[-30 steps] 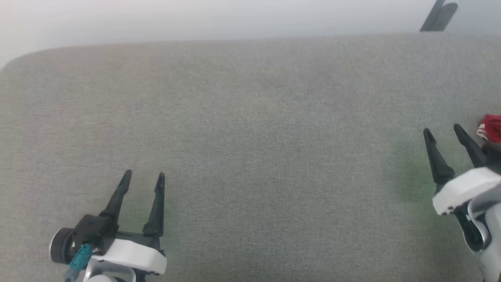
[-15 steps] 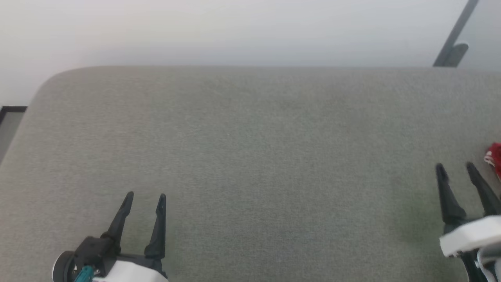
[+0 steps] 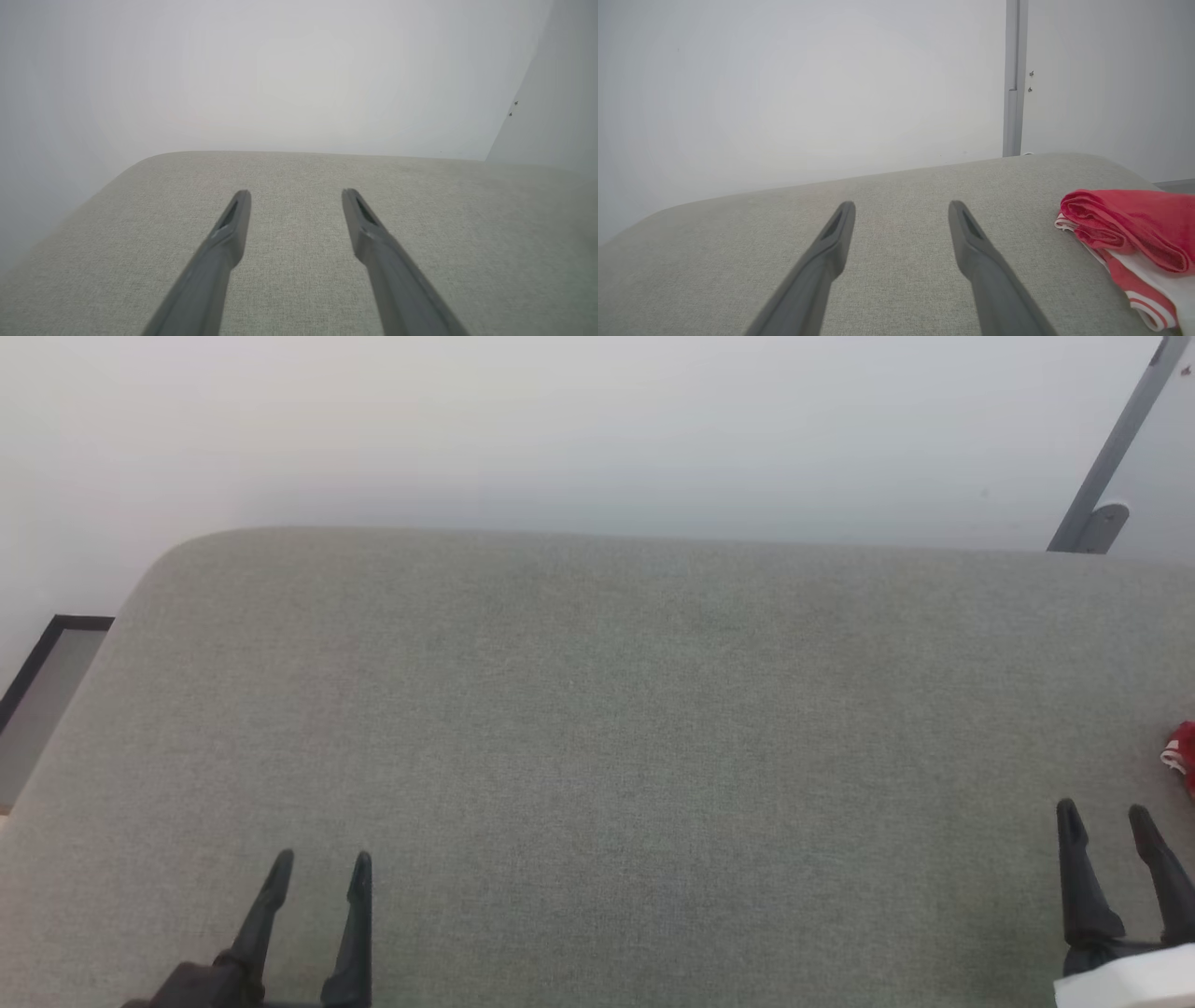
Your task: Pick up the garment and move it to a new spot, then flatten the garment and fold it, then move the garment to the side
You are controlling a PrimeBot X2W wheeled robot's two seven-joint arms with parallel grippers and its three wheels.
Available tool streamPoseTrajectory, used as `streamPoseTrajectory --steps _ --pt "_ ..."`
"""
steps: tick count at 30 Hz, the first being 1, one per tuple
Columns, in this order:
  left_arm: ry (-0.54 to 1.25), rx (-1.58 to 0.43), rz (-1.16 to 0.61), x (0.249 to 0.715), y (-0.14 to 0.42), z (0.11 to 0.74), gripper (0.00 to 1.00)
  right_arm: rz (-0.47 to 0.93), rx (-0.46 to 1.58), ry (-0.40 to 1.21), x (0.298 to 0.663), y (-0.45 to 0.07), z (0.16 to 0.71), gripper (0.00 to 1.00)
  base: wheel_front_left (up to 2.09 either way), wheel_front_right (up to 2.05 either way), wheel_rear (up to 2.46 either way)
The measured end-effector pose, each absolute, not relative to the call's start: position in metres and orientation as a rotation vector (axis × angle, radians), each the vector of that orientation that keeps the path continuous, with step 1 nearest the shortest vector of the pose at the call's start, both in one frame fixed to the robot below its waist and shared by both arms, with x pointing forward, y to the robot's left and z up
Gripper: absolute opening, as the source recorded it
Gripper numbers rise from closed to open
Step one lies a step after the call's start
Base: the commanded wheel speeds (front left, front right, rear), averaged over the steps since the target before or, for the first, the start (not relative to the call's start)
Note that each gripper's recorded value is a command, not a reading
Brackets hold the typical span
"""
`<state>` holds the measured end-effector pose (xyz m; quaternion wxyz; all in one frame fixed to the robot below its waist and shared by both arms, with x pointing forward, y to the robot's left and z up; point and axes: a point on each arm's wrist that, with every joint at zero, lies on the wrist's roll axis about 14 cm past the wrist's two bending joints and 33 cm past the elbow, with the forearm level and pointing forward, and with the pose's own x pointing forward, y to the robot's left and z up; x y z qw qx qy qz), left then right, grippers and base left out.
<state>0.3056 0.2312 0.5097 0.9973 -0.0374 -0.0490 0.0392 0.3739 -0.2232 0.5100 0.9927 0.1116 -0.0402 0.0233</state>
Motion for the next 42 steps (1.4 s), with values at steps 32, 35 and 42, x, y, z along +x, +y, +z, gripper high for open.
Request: streamPoseTrajectory --steps 32,35,42 --pt "-0.065 -0.118 0.086 0.300 0.227 0.498 0.00 0.022 0.277 -0.029 0.358 -0.220 0.492 0.00 0.00 0.00 0.00" --pt "-0.054 -0.172 0.094 0.300 0.226 0.494 0.00 0.008 0.323 -0.013 0.357 -0.221 0.487 0.00 0.00 0.00 0.00" --pt "-0.042 -0.308 0.114 0.304 0.229 0.490 0.00 -0.018 0.439 0.006 0.358 -0.221 0.484 0.00 0.00 0.00 0.00"
